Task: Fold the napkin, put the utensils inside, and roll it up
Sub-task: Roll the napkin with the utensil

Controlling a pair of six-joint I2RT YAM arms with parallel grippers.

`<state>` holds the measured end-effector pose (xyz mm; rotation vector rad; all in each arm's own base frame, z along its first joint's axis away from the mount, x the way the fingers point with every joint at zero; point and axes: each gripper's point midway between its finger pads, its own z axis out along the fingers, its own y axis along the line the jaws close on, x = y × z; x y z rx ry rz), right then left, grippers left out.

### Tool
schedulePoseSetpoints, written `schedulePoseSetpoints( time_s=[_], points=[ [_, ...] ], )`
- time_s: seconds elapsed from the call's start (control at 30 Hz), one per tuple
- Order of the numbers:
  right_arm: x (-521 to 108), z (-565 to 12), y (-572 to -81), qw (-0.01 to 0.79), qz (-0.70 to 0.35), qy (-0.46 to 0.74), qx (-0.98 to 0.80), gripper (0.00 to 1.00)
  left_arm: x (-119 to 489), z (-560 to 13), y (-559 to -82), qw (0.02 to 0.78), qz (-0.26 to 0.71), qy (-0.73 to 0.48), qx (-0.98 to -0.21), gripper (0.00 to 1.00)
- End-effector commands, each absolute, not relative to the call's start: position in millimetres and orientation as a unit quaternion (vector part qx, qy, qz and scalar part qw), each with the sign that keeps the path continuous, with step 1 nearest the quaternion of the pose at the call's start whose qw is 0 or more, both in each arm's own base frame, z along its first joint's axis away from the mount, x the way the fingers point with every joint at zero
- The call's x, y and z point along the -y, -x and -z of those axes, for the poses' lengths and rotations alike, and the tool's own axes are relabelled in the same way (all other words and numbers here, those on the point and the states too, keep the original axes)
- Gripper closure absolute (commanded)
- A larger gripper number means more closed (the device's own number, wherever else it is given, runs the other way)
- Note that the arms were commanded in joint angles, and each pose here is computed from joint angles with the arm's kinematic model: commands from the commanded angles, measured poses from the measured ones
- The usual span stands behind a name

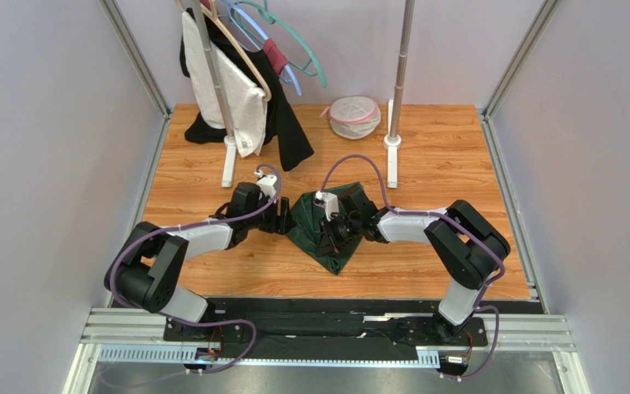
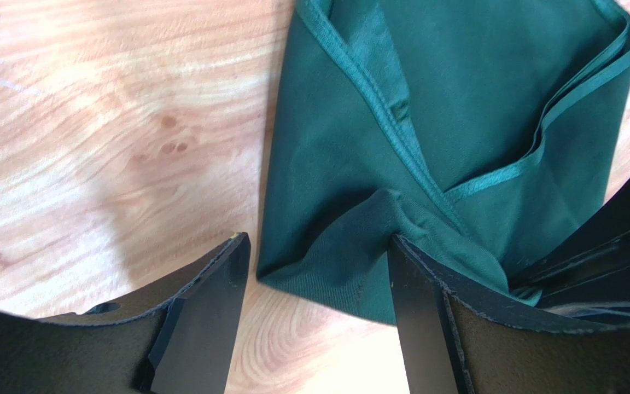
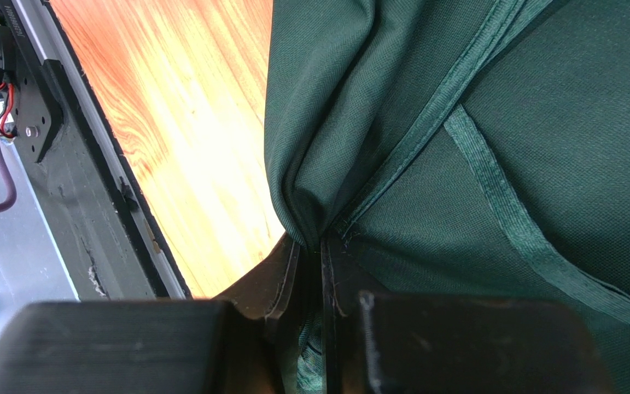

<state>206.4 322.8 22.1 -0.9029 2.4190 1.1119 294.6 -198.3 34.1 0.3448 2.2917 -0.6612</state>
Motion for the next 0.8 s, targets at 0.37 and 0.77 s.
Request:
schedulePoseSetpoints(
  time_s=[0.37,0.77],
  points=[
    [-279.9,26.6,-173.2,0.069,-0.320,0.294,-0.898,1.00,217.5,-40.2,-308.9,0.363,0.326,-0.144,-0.861,0.39],
    [-280.6,24.6,-178.5,0.065,-0.314,0.286,-0.903,1.00,220.5,-37.3,-286.7,0.329,0.352,-0.146,-0.864,0.37]
  ],
)
